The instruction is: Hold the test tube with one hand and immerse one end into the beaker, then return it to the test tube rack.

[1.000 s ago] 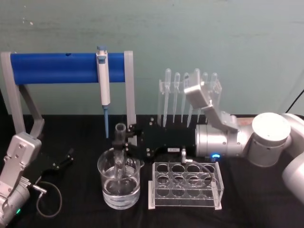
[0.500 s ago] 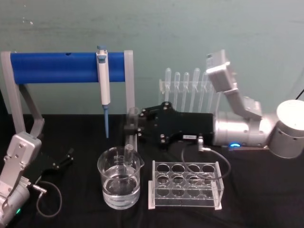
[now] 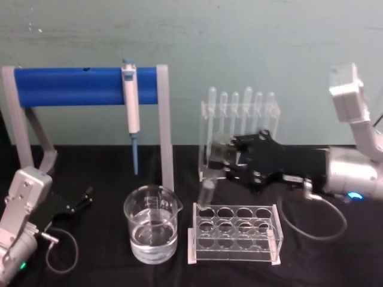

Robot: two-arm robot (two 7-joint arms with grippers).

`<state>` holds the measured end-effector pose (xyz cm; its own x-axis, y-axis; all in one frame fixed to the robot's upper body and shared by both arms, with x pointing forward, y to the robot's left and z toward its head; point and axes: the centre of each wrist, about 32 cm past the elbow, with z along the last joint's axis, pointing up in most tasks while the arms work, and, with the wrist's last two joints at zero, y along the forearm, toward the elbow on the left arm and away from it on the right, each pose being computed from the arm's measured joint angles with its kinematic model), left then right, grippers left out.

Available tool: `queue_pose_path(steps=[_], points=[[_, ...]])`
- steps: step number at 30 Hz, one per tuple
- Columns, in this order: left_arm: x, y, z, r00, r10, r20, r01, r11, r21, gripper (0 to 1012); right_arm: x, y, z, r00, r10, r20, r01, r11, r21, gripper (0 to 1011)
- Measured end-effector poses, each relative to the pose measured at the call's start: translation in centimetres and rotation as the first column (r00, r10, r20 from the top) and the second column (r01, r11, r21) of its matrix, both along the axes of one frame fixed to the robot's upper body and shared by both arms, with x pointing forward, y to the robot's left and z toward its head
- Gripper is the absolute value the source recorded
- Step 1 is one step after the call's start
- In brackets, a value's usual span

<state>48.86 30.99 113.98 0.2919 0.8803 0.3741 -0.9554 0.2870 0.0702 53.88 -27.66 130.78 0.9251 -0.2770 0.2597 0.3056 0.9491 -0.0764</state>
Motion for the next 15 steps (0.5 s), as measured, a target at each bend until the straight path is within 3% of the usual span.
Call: queue_pose_path(steps=[3, 15], points=[[0.00, 0.00, 0.00, 1.0000, 0.000, 0.000, 0.000, 1.0000, 0.000, 1000, -0.21, -0.56, -0.97, 1.000, -0.010, -0.022, 0.010, 1.000, 0.005, 239], [0.00, -0.03, -0.01, 1.0000, 0.000, 0.000, 0.000, 1.0000, 0.000, 1000, -0.06, -0.22, -0.34, 1.000, -0.003, -0.007, 0.003, 1.000, 0.007, 239]])
